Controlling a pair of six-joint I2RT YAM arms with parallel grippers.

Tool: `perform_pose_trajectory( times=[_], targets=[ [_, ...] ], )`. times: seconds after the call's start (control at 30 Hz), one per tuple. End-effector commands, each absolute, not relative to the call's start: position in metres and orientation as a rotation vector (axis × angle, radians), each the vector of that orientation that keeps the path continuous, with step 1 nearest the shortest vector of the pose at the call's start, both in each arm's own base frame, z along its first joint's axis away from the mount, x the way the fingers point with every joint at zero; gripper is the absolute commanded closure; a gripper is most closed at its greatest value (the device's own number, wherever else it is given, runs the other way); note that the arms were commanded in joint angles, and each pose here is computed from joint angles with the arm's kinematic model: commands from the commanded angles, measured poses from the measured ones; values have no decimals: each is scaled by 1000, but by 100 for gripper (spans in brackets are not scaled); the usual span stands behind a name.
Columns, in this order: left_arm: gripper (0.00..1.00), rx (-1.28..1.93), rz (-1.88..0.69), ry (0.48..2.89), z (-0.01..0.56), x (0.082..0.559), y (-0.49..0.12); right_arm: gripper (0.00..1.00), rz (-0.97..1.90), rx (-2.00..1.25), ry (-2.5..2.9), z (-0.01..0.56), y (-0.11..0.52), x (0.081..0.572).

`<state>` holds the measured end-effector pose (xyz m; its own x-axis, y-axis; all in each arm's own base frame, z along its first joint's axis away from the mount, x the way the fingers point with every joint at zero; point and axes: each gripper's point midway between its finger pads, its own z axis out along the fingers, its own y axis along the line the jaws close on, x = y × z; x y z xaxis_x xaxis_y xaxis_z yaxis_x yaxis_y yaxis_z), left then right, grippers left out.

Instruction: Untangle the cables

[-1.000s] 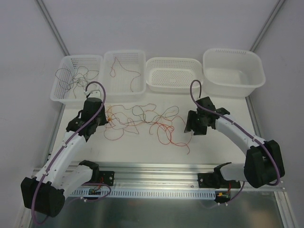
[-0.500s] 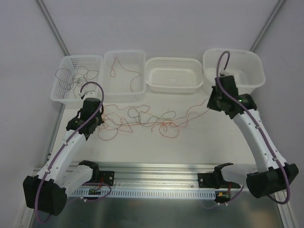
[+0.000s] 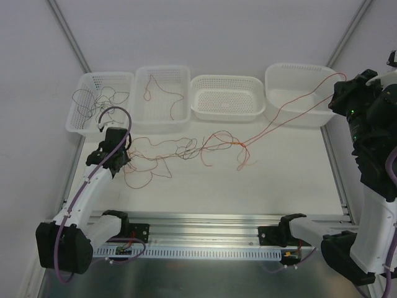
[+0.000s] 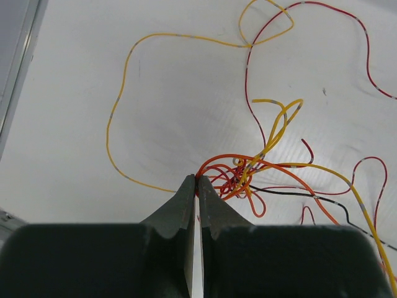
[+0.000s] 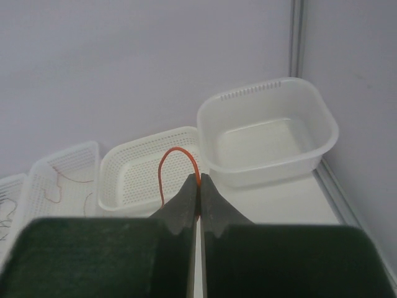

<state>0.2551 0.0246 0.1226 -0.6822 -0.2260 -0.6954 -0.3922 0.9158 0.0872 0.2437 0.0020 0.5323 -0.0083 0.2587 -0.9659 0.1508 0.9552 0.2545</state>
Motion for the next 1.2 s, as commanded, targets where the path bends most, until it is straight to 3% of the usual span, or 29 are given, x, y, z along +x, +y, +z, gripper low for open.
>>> perform_pose_trajectory(
  times=[0.0, 0.17, 0.5, 0.77, 0.87, 1.03, 1.07, 1.13, 1.17],
  targets=[
    [100, -505, 379, 2344, 124, 251, 42, 99, -99, 378, 1575, 535, -28, 249],
    [100, -628, 401, 2334, 121, 247, 60, 99, -222, 480, 1489, 552, -60, 231],
    [100, -800, 415, 2251, 128, 239, 82, 99, -147, 437, 1577, 530, -43, 255],
    [100, -875, 456, 2216, 129, 234, 95, 99, -311, 713, 1346, 567, -101, 221],
    [100, -895, 436, 2221, 127, 234, 95, 99, -358, 777, 1307, 555, -112, 220],
    [96, -840, 316, 2279, 121, 243, 80, 99, -133, 564, 1634, 471, -58, 273],
    [91, -825, 295, 2289, 120, 244, 77, 99, -76, 578, 1774, 418, -46, 286],
    [82, -774, 237, 2295, 121, 249, 69, 99, 91, 542, 1912, 364, -14, 290],
    [69, -746, 186, 2302, 122, 252, 62, 99, 119, 565, 2026, 312, -6, 291]
  ],
)
